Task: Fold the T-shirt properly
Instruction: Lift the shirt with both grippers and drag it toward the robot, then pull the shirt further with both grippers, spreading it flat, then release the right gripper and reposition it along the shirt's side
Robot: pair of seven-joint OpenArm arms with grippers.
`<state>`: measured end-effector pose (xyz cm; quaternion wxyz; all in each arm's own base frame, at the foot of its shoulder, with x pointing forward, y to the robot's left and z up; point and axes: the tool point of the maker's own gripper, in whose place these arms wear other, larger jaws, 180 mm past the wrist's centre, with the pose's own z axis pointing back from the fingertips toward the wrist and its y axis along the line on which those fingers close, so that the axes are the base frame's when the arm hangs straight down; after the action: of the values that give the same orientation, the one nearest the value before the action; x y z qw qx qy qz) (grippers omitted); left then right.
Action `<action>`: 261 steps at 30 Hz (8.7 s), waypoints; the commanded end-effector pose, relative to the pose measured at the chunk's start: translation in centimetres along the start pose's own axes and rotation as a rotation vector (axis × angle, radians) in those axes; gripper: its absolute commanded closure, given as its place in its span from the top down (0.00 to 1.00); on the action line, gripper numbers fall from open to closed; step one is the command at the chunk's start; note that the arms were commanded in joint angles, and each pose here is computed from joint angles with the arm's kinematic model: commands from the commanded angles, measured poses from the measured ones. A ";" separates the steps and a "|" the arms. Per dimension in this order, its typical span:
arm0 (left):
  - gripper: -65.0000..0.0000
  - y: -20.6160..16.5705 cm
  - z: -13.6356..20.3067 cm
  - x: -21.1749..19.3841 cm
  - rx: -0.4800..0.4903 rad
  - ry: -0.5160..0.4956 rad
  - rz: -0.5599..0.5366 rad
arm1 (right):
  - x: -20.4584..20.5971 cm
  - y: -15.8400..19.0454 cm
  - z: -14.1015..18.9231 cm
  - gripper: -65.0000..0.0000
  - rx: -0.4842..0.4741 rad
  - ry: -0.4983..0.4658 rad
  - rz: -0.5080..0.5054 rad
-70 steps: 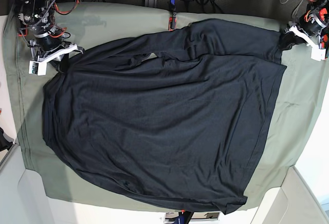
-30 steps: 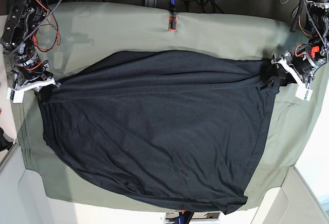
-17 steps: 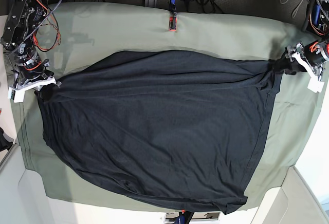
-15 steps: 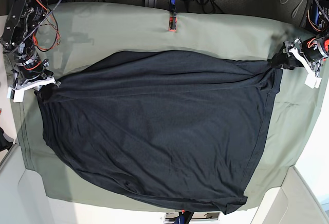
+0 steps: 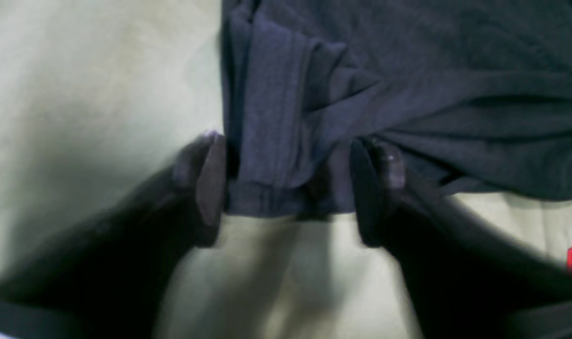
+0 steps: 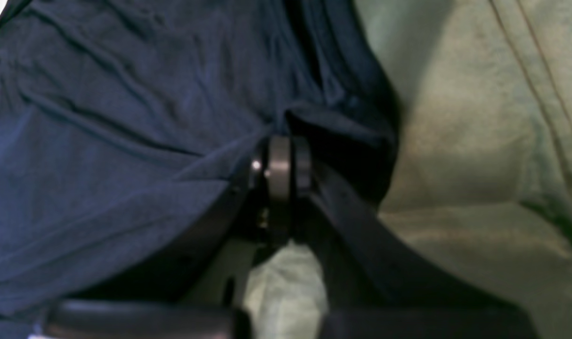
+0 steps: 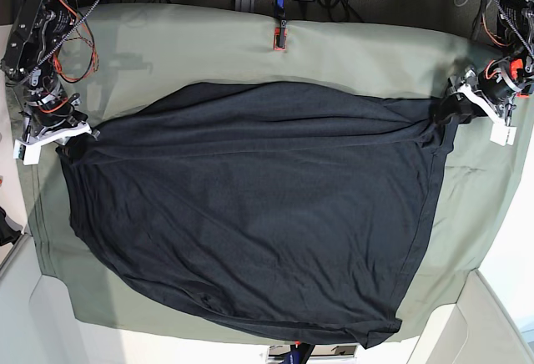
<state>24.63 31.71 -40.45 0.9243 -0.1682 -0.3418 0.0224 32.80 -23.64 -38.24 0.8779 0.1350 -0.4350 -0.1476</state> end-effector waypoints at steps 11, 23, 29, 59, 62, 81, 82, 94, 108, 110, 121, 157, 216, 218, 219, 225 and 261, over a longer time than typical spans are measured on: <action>0.00 0.4 5.0 6.3 0.036 -0.143 -0.086 | 2.5 1.1 0.5 0.00 0.065 -0.079 0.018; 0.00 1.2 6.7 11.4 0.144 -0.189 -0.317 | 5.3 -0.1 1.0 0.00 0.056 -0.163 -0.060; 0.00 -0.5 2.7 11.3 0.113 -0.085 -0.425 | 7.0 -0.1 -1.3 0.00 0.051 -0.159 -0.072; 0.00 1.3 -7.0 19.9 0.110 -0.121 -0.382 | 9.0 -2.3 -7.9 0.00 -0.032 -0.089 -0.089; 0.16 1.0 -8.0 19.1 0.096 -0.105 -0.355 | 8.3 -1.6 -8.3 0.00 -0.005 -0.068 -0.068; 0.55 2.1 -2.8 20.3 0.015 -0.042 -0.152 | 8.9 -0.3 -3.9 0.51 0.065 -0.155 -0.003; 0.55 2.7 -2.6 19.7 0.025 -0.025 -0.146 | 8.6 -0.5 -3.1 0.51 0.059 -0.157 0.012; 0.55 3.9 -3.2 15.0 0.033 0.029 -0.112 | 5.9 -3.9 -0.4 0.51 -0.067 -0.164 -0.003; 0.56 3.6 -5.0 15.6 0.077 -0.028 -0.211 | 5.4 -3.8 -5.5 0.51 -0.040 -0.080 -0.093; 0.61 3.4 -5.4 15.5 0.077 -0.033 -0.220 | 5.0 -3.6 -6.0 0.51 -0.023 -0.065 -0.103; 0.64 1.6 -8.2 14.4 0.037 -0.062 -0.188 | 4.2 -2.6 -6.2 0.51 0.022 -0.051 -0.111; 0.00 0.7 -3.6 16.8 0.026 0.051 -0.288 | 5.4 2.4 -0.6 0.00 0.188 0.003 0.112; 0.35 4.9 3.3 1.3 0.062 0.215 -0.196 | 0.6 -6.7 9.0 0.35 0.032 0.222 0.194; 0.35 5.0 3.3 1.3 0.064 0.218 -0.198 | 0.5 -6.6 9.0 0.35 0.037 0.225 0.191; 0.35 5.1 3.4 1.2 0.066 0.221 -0.201 | 0.4 -6.6 9.1 0.35 0.042 0.229 0.186; 0.35 5.2 3.5 0.7 0.070 0.252 -0.200 | 1.0 -4.5 10.3 0.35 0.146 0.212 0.180; 0.35 5.0 3.4 0.8 0.061 0.245 -0.190 | -18.2 19.0 6.5 0.35 0.543 0.408 1.253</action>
<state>22.79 36.57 -40.19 0.9617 -0.1226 -0.2347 -0.0712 18.82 -0.09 -41.29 0.7993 0.1047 -0.2635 0.5299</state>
